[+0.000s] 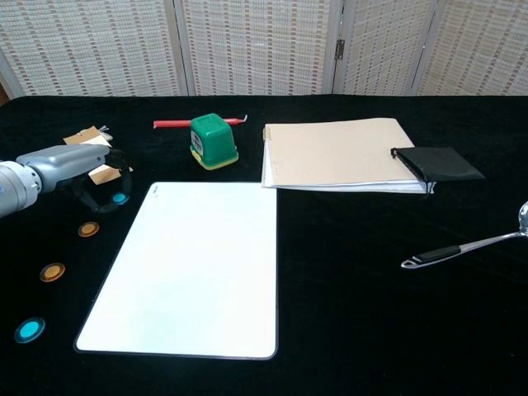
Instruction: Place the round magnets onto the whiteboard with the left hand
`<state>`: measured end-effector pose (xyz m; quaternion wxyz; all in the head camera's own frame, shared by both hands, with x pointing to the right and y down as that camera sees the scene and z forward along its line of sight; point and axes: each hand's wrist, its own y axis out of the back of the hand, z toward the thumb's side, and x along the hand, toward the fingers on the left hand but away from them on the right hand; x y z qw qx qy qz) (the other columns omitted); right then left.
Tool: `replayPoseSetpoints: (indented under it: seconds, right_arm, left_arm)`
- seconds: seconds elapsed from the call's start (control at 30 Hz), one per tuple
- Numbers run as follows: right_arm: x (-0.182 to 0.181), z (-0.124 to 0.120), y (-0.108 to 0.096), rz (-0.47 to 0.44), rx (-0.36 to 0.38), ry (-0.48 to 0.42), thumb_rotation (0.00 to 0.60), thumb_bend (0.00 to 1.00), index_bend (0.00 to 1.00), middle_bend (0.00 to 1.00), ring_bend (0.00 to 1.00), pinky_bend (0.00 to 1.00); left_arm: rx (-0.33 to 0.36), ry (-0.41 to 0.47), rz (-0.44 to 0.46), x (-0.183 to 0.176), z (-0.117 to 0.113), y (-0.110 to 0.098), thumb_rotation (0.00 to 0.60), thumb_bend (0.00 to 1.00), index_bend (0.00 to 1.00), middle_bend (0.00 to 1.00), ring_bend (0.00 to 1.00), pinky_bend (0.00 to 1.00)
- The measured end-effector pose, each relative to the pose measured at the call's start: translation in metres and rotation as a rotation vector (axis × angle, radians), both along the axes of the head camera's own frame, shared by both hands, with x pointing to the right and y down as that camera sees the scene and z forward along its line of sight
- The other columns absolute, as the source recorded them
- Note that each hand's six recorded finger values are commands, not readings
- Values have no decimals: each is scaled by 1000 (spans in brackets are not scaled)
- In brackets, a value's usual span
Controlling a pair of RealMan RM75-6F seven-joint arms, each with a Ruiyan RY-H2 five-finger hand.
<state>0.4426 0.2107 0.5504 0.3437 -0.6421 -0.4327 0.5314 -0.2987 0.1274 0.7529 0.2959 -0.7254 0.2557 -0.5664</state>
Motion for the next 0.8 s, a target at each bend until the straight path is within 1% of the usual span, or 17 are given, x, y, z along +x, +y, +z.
replayPoseSetpoints:
  seconds: [0.13, 0.2, 0.37, 0.4, 0.47, 0.53, 0.6, 0.7, 0.8]
  right_arm:
    - [2, 1, 1, 5, -2, -1, 600, 269, 0, 0, 0, 0]
    - [3, 1, 2, 9, -5, -3, 600, 268, 0, 0, 0, 0]
    - [7, 2, 3, 19, -7, -4, 600, 269, 0, 0, 0, 0]
    - [8, 2, 3, 19, -8, -3, 600, 269, 0, 0, 0, 0]
    - [8, 3, 3, 20, -10, -5, 600, 269, 0, 0, 0, 0]
    - [8, 3, 3, 21, -11, -7, 600, 269, 0, 0, 0, 0]
    - [8, 3, 4, 21, -11, -8, 600, 269, 0, 0, 0, 0]
    - [8, 3, 4, 20, -8, -10, 600, 269, 0, 0, 0, 0]
    - [7, 2, 4, 17, -6, -11, 600, 268, 0, 0, 0, 0]
  left_arm:
    - [-22, 74, 19, 22, -11, 7, 600, 450, 516, 172, 0, 0]
    - [-31, 97, 38, 32, -15, 11, 600, 450, 512, 172, 0, 0]
    - [-40, 115, 97, 56, -20, 17, 600, 449, 500, 172, 0, 0]
    - [-42, 119, 104, 61, -20, 18, 600, 449, 483, 170, 0, 0]
    - [-44, 123, 121, 69, -20, 20, 600, 448, 393, 155, 0, 0]
    - [-39, 119, 137, 74, -20, 21, 600, 438, 265, 133, 0, 0]
    - [-33, 116, 144, 77, -20, 21, 600, 422, 222, 126, 0, 0]
    - [-29, 123, 136, 78, -23, 22, 600, 417, 241, 124, 0, 0]
    - [-11, 123, 129, 70, -30, 21, 600, 417, 299, 124, 0, 0]
